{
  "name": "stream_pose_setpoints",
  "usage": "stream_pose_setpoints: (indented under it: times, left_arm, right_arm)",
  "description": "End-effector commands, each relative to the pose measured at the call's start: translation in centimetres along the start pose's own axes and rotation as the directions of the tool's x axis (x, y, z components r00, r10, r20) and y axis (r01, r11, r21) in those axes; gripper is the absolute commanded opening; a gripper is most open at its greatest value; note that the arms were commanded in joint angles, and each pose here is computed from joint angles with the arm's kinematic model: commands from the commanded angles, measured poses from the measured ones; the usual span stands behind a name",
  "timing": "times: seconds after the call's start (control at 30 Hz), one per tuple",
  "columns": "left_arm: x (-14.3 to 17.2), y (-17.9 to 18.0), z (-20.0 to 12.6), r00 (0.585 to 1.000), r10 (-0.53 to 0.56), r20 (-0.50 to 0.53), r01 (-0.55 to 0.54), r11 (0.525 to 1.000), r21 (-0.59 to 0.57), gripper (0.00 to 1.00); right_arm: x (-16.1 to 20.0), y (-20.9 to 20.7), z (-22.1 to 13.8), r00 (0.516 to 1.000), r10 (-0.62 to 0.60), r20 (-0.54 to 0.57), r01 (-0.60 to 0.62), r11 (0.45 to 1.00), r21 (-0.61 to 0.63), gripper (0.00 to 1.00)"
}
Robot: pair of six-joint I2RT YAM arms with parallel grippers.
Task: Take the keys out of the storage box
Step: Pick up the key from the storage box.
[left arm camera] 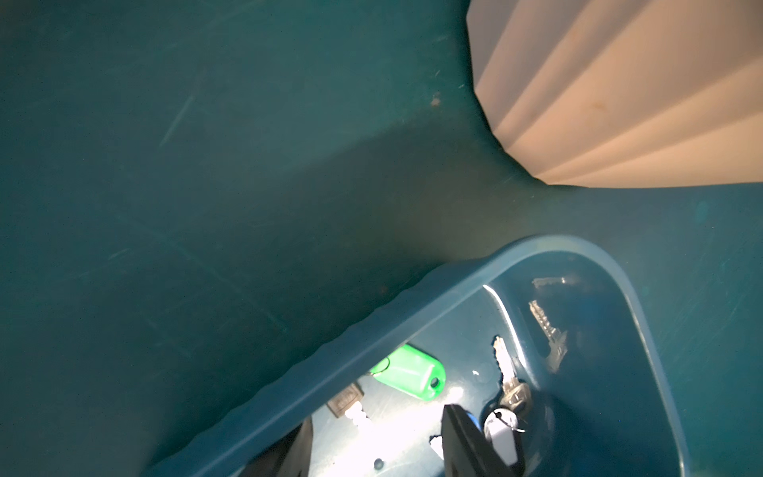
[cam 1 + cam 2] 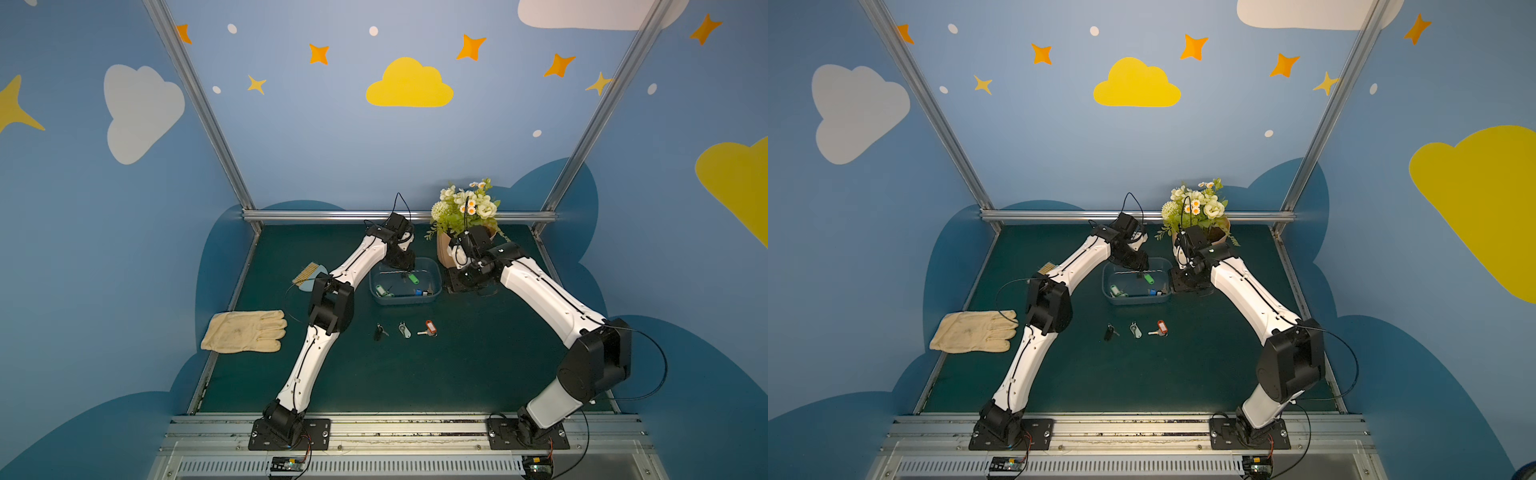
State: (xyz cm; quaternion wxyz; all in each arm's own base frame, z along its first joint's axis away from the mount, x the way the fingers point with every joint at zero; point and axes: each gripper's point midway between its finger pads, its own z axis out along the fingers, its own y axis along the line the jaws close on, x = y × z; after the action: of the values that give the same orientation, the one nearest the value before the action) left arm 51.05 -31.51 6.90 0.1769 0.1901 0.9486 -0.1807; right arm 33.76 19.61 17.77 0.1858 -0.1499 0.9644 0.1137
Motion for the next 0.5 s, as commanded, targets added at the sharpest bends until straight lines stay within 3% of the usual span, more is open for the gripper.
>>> stream_pose_setpoints:
  times: [0.0,0.47]
  left_arm:
    - [0.3,-0.4,1.2,1.000,0.023,-0.010,-0.023,1.000,0.016,0.56]
    - [2.3,0.8,3.2,0.996,0.078,-0.036,-0.082,0.989,-0.124,0.52]
  right_arm:
    - [0.2,0.1,-0.4,1.000,-0.010,-0.018,0.010,1.000,-0.008,0.62]
    - [0.7,0.3,0.1,0.999,-0.018,-0.037,0.017,1.000,-0.021,0.62]
